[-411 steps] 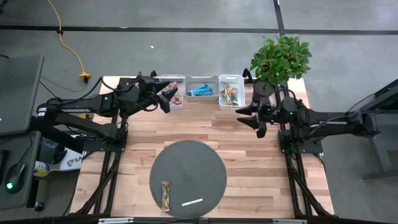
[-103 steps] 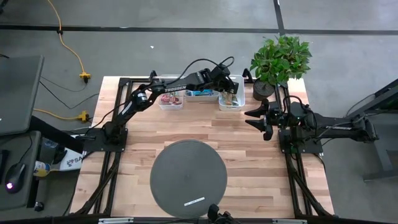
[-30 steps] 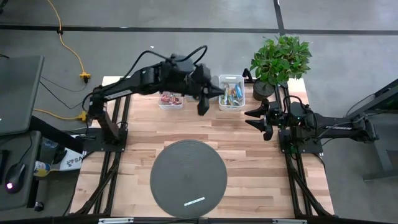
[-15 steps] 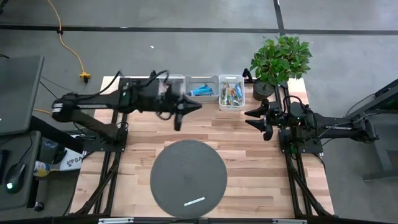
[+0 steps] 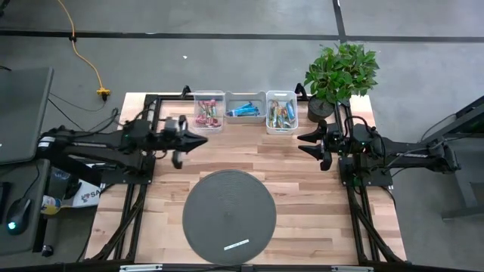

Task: Pick and place Granola Bars by type
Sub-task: Return to Home Position

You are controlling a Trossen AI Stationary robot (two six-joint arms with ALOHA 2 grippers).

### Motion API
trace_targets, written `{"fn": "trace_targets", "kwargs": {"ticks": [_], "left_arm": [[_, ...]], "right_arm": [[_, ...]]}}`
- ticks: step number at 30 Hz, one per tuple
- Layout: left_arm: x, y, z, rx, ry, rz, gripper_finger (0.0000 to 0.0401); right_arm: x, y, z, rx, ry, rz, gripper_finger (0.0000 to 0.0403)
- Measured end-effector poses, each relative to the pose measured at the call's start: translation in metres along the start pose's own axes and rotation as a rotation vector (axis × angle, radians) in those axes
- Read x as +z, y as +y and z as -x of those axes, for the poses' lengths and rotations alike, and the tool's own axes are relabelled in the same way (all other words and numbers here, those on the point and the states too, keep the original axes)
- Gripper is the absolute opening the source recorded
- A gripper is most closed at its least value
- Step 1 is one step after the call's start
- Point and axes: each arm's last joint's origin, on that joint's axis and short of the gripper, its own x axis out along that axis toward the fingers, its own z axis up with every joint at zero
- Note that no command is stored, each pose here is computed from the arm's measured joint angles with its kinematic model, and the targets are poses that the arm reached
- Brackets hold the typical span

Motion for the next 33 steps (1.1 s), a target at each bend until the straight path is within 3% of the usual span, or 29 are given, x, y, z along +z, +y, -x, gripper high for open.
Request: {"fn": "trace_targets", "kwargs": {"ticks": [9,14,24,30,33], "left_arm": [[-0.03,0.008,0.064,-0.118,-0.106,-0.018,0.0],[-0.046,0.011,0.085,-0.194,-0.149,-0.037,0.0],[-0.074,0.018,0.095,-0.208,-0.116,-0.047,0.0],[-0.076,0.017,0.095,-0.266,-0.105,-0.032,0.0],[-0.077,0.017,0.095,-0.258,-0.099,-0.091,0.0]], "right_arm": [[0.0,0.0,0.0,0.0,0.0,0.003,0.0186],[0.0,0.0,0.0,0.0,0.0,0.002,0.0186],[0.0,0.0,0.0,0.0,0.0,0.0,0.0186],[0.0,0.0,0.0,0.0,0.001,0.0,0.0186],[0.0,0.0,0.0,0.0,0.001,0.003,0.0186]]}}
